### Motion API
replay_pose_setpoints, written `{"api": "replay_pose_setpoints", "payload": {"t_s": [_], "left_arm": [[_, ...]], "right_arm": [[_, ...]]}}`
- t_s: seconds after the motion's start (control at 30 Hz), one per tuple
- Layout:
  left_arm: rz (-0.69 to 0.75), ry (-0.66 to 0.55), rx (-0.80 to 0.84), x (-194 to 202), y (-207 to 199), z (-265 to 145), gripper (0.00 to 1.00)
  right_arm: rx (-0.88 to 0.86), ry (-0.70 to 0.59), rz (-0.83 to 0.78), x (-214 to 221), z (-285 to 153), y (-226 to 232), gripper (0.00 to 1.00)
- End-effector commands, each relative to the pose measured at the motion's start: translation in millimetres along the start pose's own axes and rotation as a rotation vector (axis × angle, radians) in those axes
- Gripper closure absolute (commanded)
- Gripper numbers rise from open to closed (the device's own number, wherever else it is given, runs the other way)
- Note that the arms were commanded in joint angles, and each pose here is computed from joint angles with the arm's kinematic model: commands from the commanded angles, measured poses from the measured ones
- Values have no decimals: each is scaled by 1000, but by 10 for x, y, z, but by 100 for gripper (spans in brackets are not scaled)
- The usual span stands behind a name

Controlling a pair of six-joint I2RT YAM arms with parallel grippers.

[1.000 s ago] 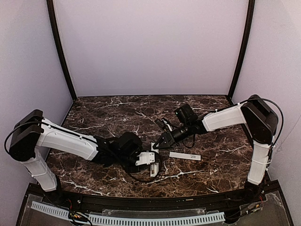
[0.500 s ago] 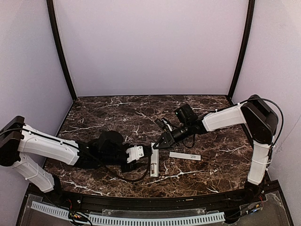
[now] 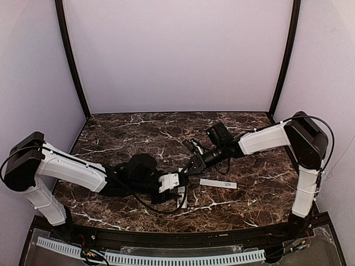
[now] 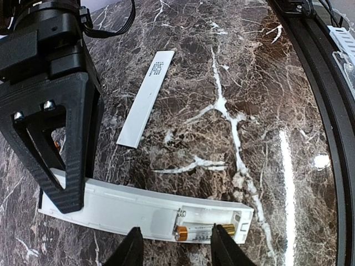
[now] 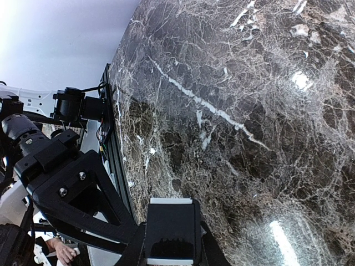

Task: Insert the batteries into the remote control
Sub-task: Adjust the battery in the battery compartment.

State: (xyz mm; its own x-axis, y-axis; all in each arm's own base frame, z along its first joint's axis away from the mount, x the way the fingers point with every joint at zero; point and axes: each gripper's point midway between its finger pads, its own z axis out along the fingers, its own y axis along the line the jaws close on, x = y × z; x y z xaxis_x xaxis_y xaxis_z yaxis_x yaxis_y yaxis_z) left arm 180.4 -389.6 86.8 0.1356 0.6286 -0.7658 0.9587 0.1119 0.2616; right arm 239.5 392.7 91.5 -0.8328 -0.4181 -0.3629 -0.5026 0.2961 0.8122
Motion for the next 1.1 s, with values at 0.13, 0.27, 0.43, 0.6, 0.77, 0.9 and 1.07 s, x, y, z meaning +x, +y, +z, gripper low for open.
{"api": "replay_pose_setpoints", "payload": {"t_s": [0.13,0.27,0.43,0.6,0.77,0.9,1.07], "left_arm": [[14,22,23,25,-48,59,61],[25,38,22,59,-51,84,63],[34,53,25,88,-53,115,68],[45,75,37,130,-75,150,75],[60,105,48,204,-117,170,80],[70,128,58,279,-163,170,82],[81,143,67,342,-216,170,83]], "right_arm": [[-26,-9,-36,-73,28,78,100],[-26,-9,-37,-75,30,82,100],[-26,-8,-36,-71,31,81,100],[-26,-8,-37,-70,32,81,100],[-25,-7,-34,-72,34,71,100],[-25,-6,-35,-66,36,70,100],[-26,-7,-36,-69,34,76,100]]}}
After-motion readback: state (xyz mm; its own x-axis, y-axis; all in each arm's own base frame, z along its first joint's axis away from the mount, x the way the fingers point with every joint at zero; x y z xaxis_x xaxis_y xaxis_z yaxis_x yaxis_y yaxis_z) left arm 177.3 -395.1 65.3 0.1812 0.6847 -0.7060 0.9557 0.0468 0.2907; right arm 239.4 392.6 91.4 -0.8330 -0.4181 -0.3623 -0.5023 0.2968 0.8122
